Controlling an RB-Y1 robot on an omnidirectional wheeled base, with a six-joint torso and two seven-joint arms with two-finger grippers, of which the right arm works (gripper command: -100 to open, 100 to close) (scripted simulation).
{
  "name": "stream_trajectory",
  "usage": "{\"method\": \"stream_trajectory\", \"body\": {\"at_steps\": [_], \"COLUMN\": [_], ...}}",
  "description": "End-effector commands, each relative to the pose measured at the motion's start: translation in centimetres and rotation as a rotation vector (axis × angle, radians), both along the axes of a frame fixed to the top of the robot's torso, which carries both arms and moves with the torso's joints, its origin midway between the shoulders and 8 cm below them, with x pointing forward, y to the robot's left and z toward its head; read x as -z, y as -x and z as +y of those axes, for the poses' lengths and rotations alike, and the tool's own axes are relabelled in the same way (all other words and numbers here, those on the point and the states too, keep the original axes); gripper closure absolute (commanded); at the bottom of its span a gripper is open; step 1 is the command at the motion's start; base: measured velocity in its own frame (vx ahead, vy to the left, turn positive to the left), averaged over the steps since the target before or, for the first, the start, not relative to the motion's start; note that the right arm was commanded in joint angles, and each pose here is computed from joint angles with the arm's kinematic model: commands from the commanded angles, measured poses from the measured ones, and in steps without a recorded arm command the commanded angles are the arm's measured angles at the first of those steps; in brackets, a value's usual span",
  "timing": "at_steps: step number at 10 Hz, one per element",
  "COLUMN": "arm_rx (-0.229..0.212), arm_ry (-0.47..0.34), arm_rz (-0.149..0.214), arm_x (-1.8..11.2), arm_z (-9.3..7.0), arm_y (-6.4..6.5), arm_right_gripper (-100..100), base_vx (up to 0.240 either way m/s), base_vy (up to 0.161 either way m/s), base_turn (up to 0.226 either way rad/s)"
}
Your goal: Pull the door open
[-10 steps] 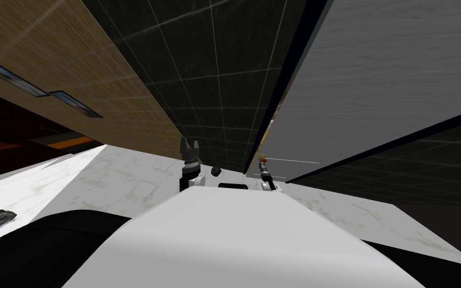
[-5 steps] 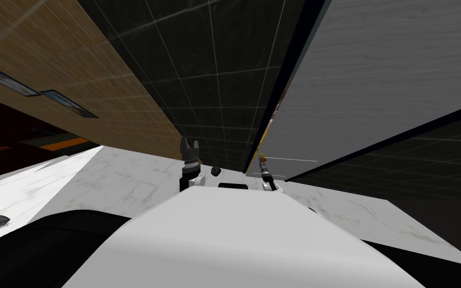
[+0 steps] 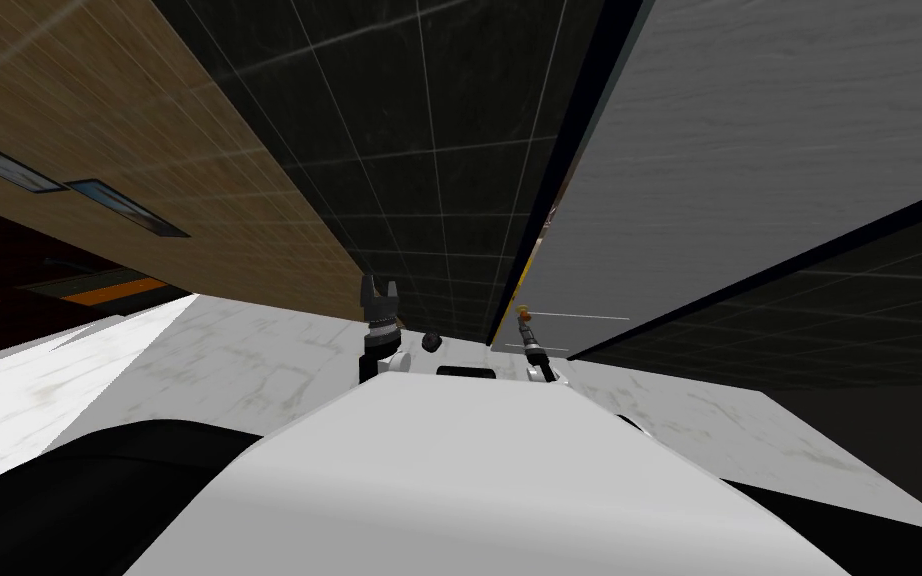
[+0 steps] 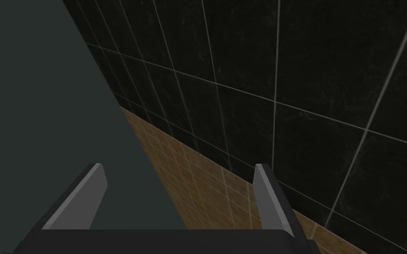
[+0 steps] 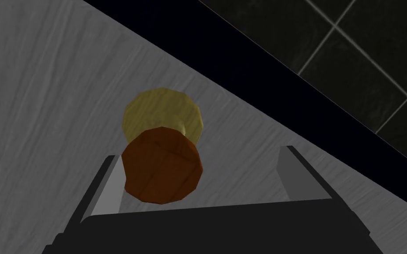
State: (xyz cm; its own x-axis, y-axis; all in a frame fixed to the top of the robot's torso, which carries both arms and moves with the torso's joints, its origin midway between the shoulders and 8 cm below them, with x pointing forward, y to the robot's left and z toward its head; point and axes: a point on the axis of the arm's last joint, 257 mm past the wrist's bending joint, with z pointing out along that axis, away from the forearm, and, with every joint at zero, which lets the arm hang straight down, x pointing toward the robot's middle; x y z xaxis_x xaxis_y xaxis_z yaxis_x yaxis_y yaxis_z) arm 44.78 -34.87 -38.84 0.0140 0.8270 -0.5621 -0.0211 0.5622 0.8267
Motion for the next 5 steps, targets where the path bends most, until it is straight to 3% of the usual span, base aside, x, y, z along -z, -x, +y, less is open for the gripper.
{"method": "stream_trajectory", "body": {"at_steps": [1, 5], "arm_rx": [-0.001, -0.006], "arm_ry": [0.053, 0.174], "arm_rz": [0.0, 0.002], "arm_x": [-0.01, 0.03], "arm_z": [-0.15, -0.59], "arm_y": [0.09, 0.36], "arm_right_gripper": [-100, -100], "base_vx": [-0.014, -0.017], "base_vy": [0.008, 0.01], "base_turn": [-0.016, -0.031]}}
